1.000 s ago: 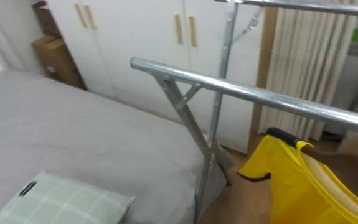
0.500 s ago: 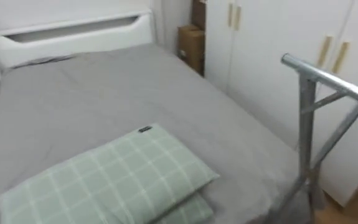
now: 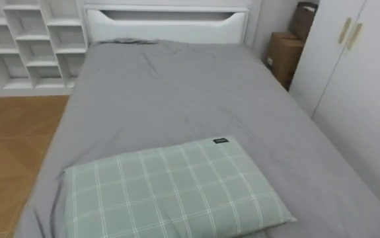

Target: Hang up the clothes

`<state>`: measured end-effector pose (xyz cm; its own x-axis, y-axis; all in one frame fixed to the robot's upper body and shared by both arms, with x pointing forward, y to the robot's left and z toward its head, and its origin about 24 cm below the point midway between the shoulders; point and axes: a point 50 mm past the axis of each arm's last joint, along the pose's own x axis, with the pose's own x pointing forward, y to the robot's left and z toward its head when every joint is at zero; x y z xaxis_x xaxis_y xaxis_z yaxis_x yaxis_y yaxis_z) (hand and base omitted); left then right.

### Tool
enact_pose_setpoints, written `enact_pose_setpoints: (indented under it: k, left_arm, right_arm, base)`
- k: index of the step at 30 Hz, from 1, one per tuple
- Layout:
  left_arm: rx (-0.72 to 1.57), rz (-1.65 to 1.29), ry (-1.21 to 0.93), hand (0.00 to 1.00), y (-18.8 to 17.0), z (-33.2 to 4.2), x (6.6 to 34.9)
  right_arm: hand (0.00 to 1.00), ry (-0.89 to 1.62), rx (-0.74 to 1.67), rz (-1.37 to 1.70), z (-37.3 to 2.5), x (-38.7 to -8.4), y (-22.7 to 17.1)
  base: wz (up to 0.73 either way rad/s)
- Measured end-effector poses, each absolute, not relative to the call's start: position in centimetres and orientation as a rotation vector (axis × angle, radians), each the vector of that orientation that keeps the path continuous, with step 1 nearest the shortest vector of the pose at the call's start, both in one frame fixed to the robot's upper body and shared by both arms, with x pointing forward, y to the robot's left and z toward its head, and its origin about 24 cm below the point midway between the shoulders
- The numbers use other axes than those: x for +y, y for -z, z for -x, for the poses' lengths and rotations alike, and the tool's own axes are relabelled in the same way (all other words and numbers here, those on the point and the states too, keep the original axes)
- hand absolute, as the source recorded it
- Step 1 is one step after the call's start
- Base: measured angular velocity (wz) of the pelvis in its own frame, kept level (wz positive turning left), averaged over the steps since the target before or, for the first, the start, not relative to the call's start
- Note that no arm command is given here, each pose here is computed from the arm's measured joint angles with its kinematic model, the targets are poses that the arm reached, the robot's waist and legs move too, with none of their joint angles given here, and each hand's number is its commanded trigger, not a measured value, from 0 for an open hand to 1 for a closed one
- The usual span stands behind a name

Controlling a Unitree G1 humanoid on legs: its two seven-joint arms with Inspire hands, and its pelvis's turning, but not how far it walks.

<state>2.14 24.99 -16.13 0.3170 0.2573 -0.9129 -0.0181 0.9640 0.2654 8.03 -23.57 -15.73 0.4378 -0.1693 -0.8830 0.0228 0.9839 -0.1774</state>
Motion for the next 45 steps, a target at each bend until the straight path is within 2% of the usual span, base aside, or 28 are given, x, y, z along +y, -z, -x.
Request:
enact_pose_setpoints:
  k: [19,29,45]
  left_arm:
    - [1.225,-0.227,-0.194,0.0,16.2,-3.3,24.8]
    - [1.264,-0.125,-0.209,0.0,16.5,-2.0,24.1]
    - [1.321,-0.068,-0.23,0.0,16.7,-1.6,24.0]
  right_arm:
    - [0.0,0.135,1.173,0.117,-6.2,-23.3,16.3]
    - [0.0,0.193,1.217,-0.121,-4.1,-23.9,16.5]
    - [0.0,0.131,1.242,-0.211,-4.2,-23.3,16.6]
  base:
    - [0.17]
    - [0.01]
    - [-0.02]
